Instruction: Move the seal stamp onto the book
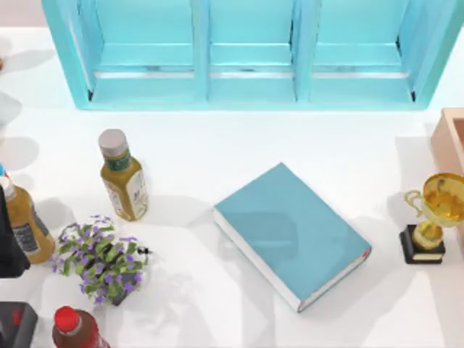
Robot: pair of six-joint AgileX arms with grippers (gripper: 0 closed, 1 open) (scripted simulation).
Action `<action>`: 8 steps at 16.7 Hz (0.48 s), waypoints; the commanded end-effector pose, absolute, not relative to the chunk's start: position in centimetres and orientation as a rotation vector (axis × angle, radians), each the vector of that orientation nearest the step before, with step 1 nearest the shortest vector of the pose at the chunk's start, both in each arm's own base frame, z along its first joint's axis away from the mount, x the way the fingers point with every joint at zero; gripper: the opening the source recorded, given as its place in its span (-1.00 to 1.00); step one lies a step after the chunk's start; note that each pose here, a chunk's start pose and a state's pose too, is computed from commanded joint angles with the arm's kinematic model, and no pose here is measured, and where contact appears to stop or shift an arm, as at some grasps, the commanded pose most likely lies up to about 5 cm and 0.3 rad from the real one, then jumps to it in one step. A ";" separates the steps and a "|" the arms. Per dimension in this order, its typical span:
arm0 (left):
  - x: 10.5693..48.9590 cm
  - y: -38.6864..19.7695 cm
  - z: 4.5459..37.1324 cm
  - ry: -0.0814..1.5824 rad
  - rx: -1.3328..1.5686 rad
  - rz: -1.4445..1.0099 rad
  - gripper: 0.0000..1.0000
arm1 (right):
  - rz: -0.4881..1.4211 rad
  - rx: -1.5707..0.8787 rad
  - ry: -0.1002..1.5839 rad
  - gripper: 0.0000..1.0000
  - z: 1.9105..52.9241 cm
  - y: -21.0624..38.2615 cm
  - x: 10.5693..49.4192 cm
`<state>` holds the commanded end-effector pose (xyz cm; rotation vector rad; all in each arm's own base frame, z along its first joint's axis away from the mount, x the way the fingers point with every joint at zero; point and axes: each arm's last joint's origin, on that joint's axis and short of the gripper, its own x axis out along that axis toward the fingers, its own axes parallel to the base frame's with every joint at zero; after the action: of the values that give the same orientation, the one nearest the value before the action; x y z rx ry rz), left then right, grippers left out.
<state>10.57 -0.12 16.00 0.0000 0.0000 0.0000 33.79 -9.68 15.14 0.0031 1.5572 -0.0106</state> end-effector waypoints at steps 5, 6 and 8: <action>10.6 -0.1 16.0 0.000 0.000 0.000 1.00 | -0.009 0.004 1.564 1.00 14.2 -9.6 33.6; 10.6 -0.1 16.0 0.000 0.000 0.000 1.00 | -0.009 0.004 1.564 0.85 14.2 -9.6 33.6; 10.6 -0.1 16.0 0.000 0.000 0.000 1.00 | -0.009 0.004 1.564 0.55 14.2 -9.6 33.6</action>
<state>10.57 -0.12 16.00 0.0000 0.0000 0.0000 33.63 -9.65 14.22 0.0045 1.5635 -0.0092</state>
